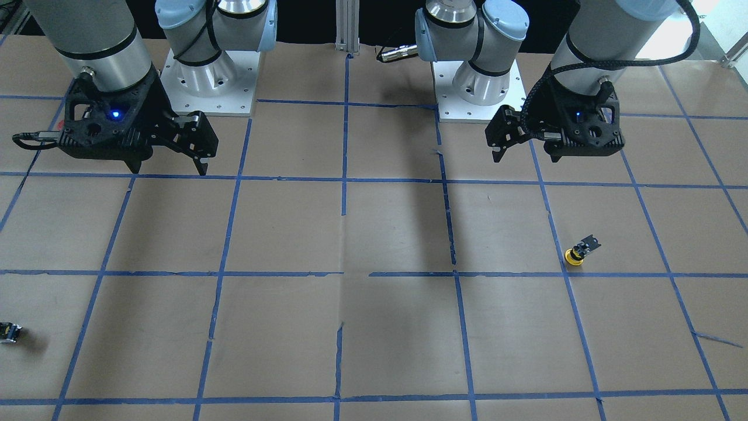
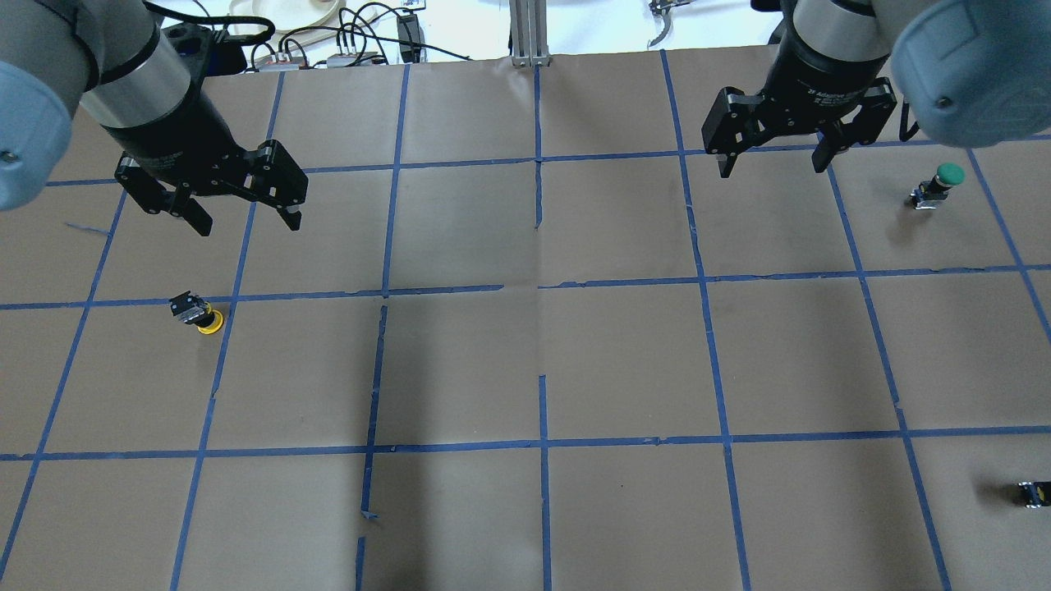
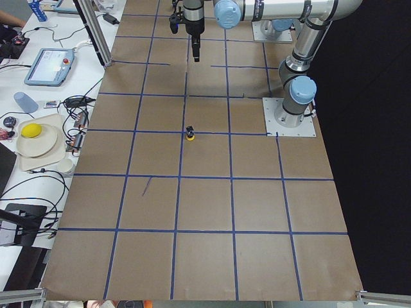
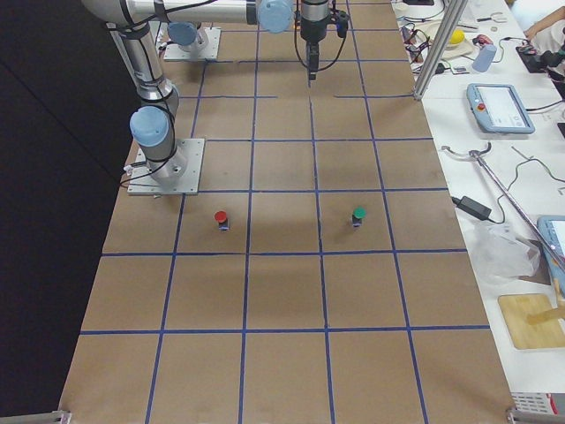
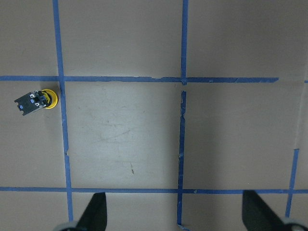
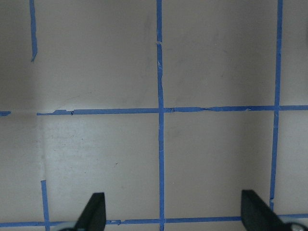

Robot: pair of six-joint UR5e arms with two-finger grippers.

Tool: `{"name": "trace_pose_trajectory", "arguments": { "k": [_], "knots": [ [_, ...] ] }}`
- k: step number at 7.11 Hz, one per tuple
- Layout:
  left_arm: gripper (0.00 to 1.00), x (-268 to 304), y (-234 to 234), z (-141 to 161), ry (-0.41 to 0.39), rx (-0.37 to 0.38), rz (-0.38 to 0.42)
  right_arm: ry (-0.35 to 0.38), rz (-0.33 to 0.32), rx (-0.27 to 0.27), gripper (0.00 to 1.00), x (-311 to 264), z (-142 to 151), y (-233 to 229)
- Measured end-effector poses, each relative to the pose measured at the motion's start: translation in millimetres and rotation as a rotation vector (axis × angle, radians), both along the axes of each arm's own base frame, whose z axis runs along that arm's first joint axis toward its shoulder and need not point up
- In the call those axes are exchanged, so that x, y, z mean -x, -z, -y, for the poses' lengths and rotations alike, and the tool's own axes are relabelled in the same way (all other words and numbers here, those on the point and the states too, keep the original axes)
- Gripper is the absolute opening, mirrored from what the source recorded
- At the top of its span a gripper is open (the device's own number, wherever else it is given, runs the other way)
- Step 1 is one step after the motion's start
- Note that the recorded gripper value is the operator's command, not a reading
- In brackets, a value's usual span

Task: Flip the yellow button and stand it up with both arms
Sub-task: 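Move the left gripper toward the yellow push-button lying on its side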

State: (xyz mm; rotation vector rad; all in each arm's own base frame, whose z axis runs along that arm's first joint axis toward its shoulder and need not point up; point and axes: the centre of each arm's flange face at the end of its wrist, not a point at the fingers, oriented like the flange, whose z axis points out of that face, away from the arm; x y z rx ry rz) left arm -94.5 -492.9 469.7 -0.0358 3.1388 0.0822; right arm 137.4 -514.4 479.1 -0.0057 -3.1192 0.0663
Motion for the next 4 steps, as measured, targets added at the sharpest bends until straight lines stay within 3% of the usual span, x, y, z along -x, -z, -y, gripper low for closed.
{"name": "trace_pose_trajectory", "arguments": {
  "k": [4],
  "knots": [
    [1.0,-3.4,-6.2,0.8,-0.005,0.021,0.006,0.001,0.006,0.003,1.0,-0.9,-0.3,-0.8]
  ]
}}
